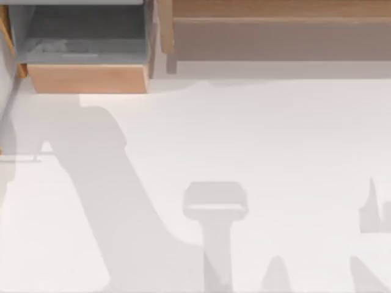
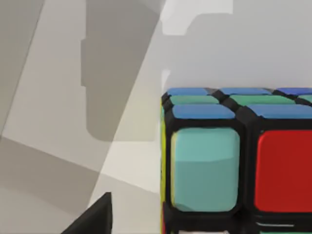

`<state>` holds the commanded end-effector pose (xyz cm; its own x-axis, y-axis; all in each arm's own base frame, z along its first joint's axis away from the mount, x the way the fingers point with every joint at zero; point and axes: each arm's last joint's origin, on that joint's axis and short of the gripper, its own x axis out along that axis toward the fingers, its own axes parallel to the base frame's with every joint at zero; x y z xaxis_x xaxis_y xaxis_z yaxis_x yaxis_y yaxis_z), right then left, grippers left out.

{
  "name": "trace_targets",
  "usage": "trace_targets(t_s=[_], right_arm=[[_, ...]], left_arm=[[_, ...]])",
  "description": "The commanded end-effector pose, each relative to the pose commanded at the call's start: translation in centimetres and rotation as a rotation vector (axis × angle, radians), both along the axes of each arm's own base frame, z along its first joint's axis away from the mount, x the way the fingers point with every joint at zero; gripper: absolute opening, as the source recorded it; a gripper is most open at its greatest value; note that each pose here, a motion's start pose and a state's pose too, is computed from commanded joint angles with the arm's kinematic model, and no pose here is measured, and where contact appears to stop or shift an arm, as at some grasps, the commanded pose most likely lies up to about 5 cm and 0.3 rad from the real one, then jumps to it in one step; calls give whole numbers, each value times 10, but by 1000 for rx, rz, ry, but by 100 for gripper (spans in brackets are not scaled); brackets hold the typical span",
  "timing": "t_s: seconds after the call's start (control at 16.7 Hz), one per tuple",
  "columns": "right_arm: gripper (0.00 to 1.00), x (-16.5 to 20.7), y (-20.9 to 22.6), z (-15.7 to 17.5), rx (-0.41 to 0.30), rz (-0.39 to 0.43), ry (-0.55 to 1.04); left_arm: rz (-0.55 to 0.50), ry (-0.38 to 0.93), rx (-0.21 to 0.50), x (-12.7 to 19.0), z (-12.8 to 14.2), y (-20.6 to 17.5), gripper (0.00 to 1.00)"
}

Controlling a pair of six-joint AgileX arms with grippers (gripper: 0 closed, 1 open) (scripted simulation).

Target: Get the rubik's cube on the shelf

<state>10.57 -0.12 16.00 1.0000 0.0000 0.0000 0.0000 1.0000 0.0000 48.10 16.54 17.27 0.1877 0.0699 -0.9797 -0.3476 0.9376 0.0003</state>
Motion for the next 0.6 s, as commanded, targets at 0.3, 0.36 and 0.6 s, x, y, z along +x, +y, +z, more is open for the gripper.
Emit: trace_targets(t_s=[0.3,0.36,0.6], right_arm=[[100,0,0,0,0,0,0],[100,0,0,0,0,0,0],[100,0,0,0,0,0,0]], left_arm=[[0,2,-1,1,-4,-1,92],[0,2,-1,1,-4,-1,85],[0,2,-1,1,-4,-1,55]])
